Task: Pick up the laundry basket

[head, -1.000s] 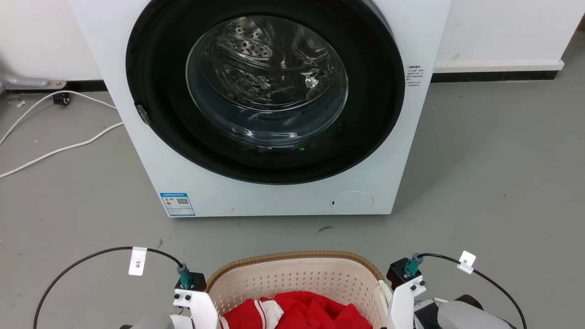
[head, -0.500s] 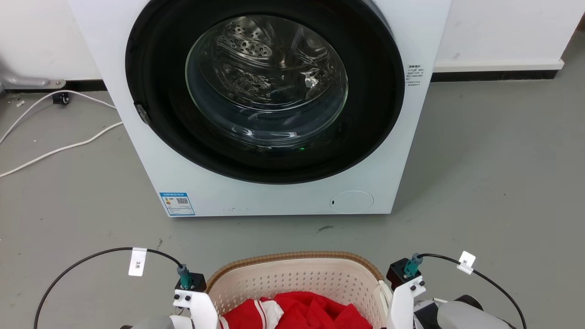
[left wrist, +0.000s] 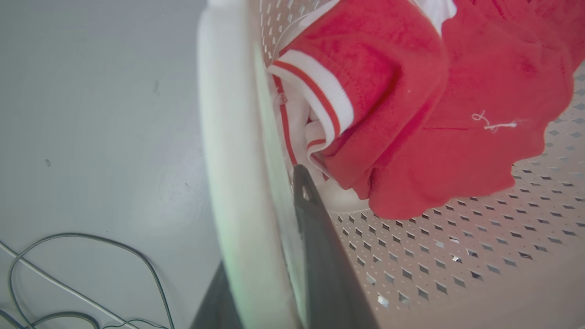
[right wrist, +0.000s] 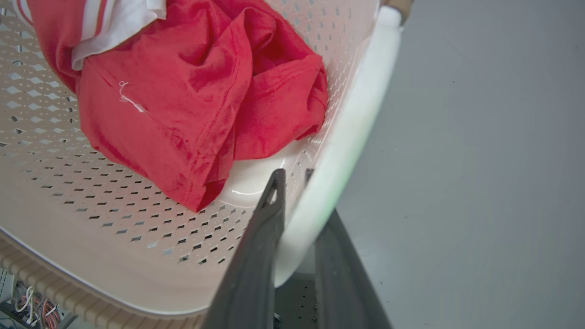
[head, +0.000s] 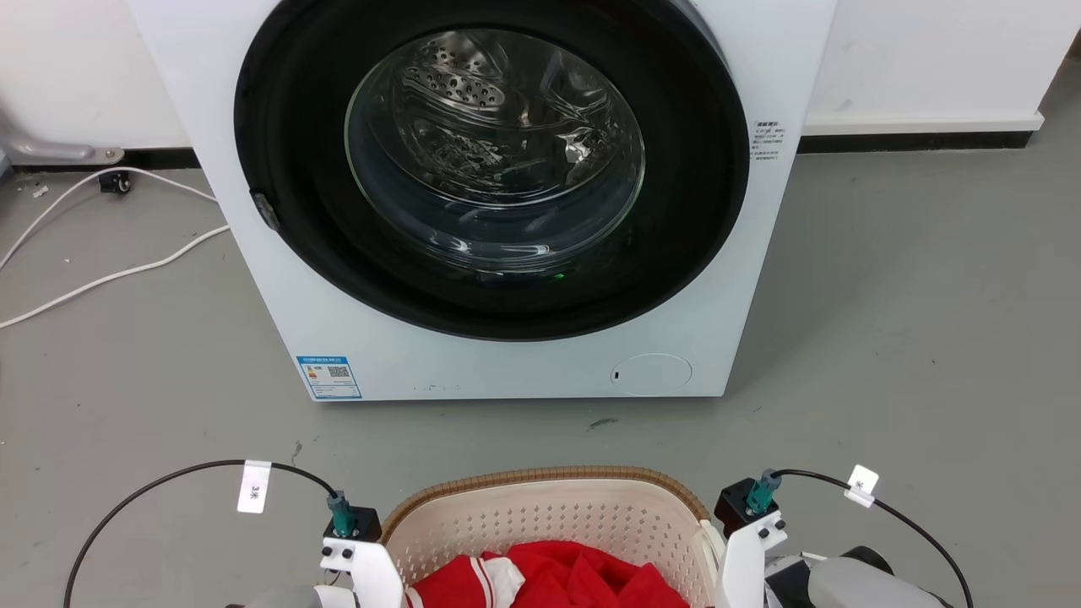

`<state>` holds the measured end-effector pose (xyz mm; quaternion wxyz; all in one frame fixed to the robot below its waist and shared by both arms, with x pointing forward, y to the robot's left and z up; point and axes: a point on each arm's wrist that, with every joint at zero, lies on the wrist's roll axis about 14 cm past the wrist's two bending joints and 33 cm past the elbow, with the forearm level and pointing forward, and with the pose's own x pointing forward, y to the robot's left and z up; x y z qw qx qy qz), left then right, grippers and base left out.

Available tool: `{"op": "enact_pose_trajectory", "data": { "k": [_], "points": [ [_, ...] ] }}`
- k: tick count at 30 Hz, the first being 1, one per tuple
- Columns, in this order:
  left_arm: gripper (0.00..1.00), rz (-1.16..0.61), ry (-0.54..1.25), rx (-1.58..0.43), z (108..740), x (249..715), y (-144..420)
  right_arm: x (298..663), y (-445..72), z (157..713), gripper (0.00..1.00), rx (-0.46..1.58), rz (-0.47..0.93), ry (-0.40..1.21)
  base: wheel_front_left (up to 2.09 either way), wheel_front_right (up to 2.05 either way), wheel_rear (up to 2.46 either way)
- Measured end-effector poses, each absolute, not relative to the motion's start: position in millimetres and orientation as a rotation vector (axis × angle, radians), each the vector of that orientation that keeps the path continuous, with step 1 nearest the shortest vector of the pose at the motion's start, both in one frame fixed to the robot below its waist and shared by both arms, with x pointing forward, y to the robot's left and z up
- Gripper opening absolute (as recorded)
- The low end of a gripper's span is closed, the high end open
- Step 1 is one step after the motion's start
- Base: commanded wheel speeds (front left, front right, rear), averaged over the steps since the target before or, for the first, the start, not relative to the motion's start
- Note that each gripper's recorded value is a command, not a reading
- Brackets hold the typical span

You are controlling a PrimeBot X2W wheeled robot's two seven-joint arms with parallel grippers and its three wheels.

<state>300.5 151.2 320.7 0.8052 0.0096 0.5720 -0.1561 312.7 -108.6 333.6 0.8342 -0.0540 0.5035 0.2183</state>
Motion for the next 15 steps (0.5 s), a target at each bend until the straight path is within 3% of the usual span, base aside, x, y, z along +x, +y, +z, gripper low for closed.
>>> {"op": "enact_pose_trajectory", "data": {
  "k": [15],
  "points": [
    [0.00,-0.334,1.223,0.017,320.3,298.2,150.7,309.0,-109.1,332.3,0.00,-0.117,0.462,1.071,0.00,0.00,0.00]
  ]
}}
